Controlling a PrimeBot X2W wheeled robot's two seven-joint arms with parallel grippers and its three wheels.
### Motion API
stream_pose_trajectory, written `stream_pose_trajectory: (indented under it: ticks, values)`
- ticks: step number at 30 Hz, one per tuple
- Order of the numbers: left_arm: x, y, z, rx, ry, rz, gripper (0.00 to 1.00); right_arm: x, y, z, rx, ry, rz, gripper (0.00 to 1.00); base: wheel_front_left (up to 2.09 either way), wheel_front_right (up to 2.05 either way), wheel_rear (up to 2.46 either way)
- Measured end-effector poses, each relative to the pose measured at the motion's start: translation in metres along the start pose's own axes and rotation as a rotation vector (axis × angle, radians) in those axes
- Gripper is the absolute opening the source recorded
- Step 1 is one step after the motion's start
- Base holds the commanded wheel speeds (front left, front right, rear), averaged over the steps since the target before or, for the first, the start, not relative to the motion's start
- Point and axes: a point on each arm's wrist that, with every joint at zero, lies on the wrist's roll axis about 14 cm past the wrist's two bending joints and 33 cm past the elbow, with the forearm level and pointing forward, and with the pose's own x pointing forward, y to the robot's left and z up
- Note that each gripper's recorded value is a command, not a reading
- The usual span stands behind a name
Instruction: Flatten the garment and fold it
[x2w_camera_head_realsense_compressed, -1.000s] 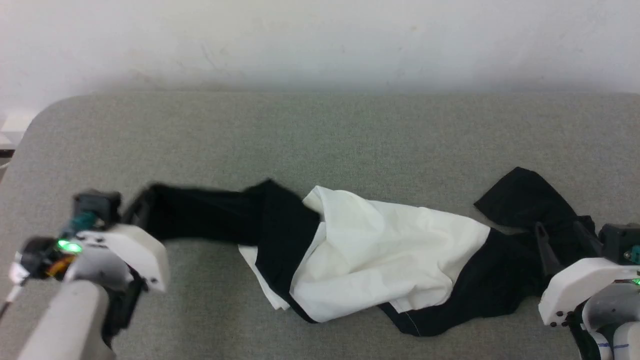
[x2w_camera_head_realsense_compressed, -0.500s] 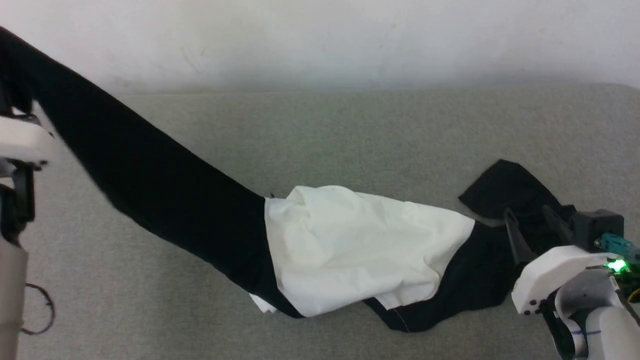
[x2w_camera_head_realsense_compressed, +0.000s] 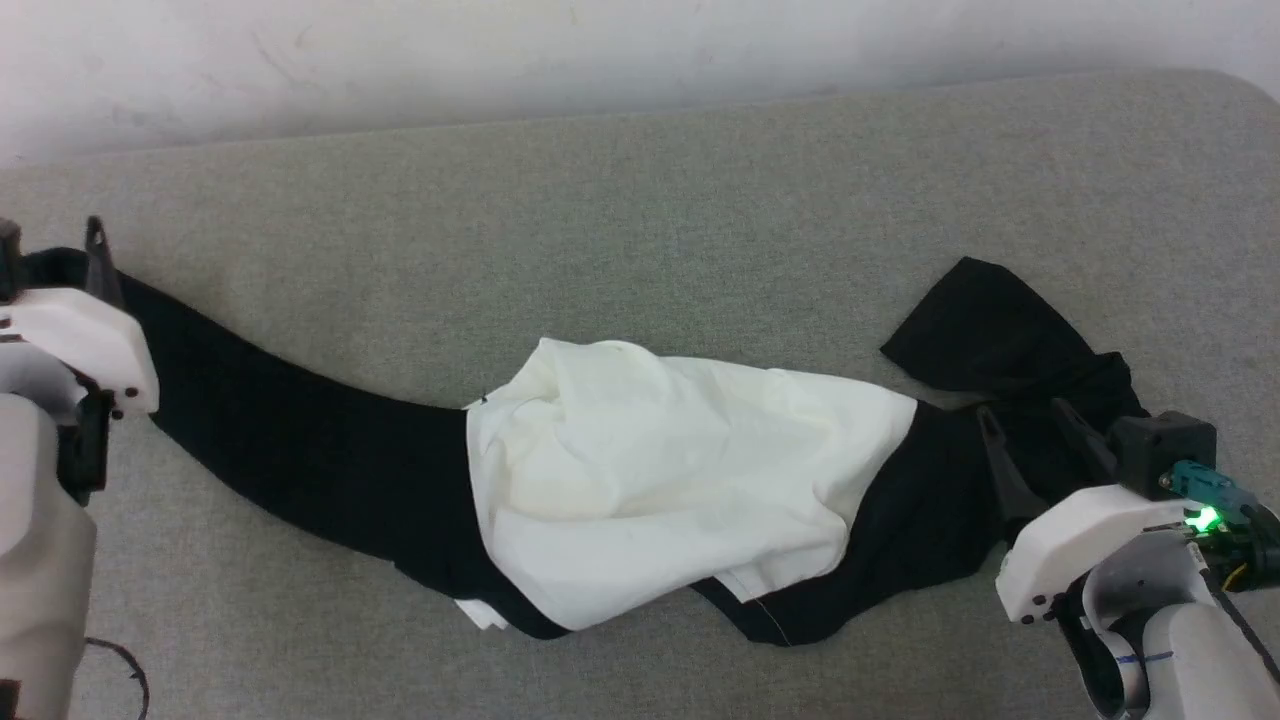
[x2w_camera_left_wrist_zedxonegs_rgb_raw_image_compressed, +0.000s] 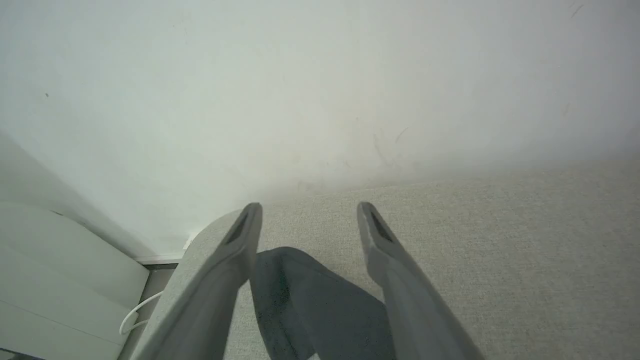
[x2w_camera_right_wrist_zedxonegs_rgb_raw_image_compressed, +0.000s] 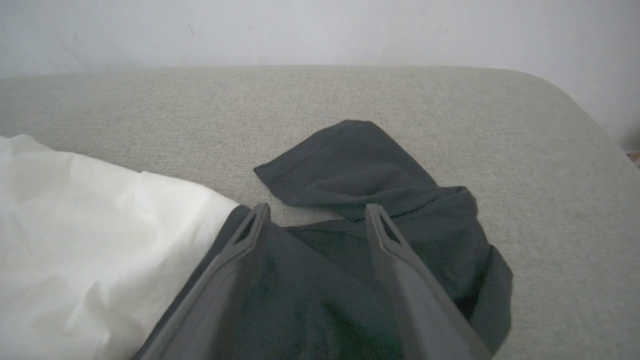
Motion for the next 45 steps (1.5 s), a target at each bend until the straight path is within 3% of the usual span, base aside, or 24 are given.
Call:
stream_pose_trajectory:
  ticks: [8,17,23,27,39,40,41,42,45]
  values:
    - [-0.021,-0.026,0.053,-0.139,-0.220,-0.095,1.00,-0.011,-0.003,0.010,-0.028,-0.036,0.011,1.00,0.00,0.00,0.00]
    - [-0.114,-0.048,0.068,-0.309,-0.373,-0.173,1.00,-0.031,0.037,0.014,-0.118,-0.038,0.180,1.00,0.00,0.00,0.00]
    - [-0.179,-0.066,0.022,-0.372,-0.293,-0.163,1.00,-0.054,0.095,-0.017,-0.199,0.088,0.430,1.00,0.00,0.00,0.00]
    - [-0.205,-0.077,0.006,-0.396,-0.251,-0.157,1.00,-0.069,0.116,-0.048,-0.299,0.221,0.559,1.00,0.00,0.00,0.00]
    - [-0.221,-0.084,-0.006,-0.418,-0.193,-0.148,1.00,-0.060,0.130,-0.095,-0.528,0.399,0.681,1.00,0.00,0.00,0.00]
    - [-0.222,-0.084,-0.007,-0.419,-0.191,-0.146,1.00,-0.058,0.130,-0.097,-0.540,0.408,0.684,0.80,0.00,0.00,0.00]
    - [-0.222,-0.084,-0.008,-0.418,-0.188,-0.146,1.00,-0.057,0.130,-0.099,-0.545,0.416,0.686,0.10,0.00,0.00,0.00]
    - [-0.222,-0.085,-0.008,-0.419,-0.186,-0.146,1.00,-0.056,0.131,-0.100,-0.542,0.420,0.690,0.00,0.00,0.00,0.00]
    - [-0.221,-0.089,-0.010,-0.418,-0.173,-0.157,1.00,-0.055,0.129,-0.101,-0.529,0.432,0.690,0.00,0.00,0.00,0.00]
